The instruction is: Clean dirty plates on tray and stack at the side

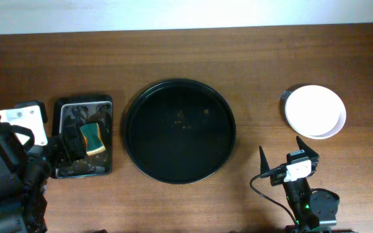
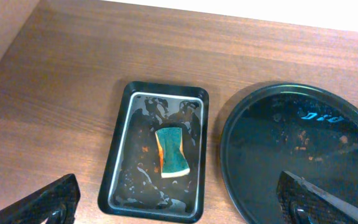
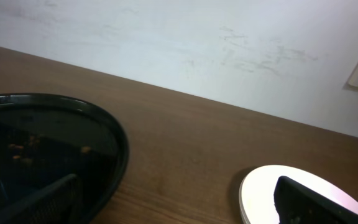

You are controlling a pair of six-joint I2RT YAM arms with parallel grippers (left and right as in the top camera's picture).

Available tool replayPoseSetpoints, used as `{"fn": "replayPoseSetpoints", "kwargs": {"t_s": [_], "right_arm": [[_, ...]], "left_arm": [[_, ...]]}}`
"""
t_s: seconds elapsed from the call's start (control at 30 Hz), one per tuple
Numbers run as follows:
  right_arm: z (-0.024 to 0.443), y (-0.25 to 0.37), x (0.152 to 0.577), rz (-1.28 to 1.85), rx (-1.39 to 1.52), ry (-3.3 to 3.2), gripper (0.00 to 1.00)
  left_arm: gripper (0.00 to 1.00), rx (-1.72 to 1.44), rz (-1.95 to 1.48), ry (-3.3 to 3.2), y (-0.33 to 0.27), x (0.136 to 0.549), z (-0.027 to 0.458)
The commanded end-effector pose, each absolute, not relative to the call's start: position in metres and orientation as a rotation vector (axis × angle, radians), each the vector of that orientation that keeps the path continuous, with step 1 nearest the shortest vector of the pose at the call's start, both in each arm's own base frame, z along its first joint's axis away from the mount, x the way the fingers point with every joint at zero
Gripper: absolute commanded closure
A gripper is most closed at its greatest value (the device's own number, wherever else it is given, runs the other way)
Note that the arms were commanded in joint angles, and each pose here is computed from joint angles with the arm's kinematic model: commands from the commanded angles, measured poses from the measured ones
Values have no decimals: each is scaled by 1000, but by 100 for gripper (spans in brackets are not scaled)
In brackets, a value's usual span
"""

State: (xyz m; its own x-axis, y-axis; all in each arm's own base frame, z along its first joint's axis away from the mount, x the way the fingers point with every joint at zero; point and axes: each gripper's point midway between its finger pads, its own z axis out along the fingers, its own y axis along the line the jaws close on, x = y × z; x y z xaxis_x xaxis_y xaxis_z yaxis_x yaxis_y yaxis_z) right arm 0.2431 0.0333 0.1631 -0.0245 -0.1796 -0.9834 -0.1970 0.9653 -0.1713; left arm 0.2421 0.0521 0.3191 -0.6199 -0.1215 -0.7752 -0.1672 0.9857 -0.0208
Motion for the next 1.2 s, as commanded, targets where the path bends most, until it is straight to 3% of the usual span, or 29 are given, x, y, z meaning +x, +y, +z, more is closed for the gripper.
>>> {"fn": "replayPoseSetpoints", "kwargs": {"t_s": [0.0, 0.2, 0.5, 0.73, 1.17], "right_arm": [[161, 34, 243, 22, -290, 1602, 1], [161, 34, 243, 22, -289, 1602, 1], [161, 34, 243, 22, -290, 1602, 1], [161, 34, 243, 22, -290, 1602, 1], [161, 34, 243, 22, -290, 1602, 1]], "left_arm": [[1, -181, 49, 2231, 46, 238, 323], [1, -123, 124, 1933, 44, 243, 319], [1, -29, 89, 1570, 21, 230, 241], [1, -7, 63, 1630, 15, 246, 161], [1, -16, 76, 1647, 17, 245, 157]]}}
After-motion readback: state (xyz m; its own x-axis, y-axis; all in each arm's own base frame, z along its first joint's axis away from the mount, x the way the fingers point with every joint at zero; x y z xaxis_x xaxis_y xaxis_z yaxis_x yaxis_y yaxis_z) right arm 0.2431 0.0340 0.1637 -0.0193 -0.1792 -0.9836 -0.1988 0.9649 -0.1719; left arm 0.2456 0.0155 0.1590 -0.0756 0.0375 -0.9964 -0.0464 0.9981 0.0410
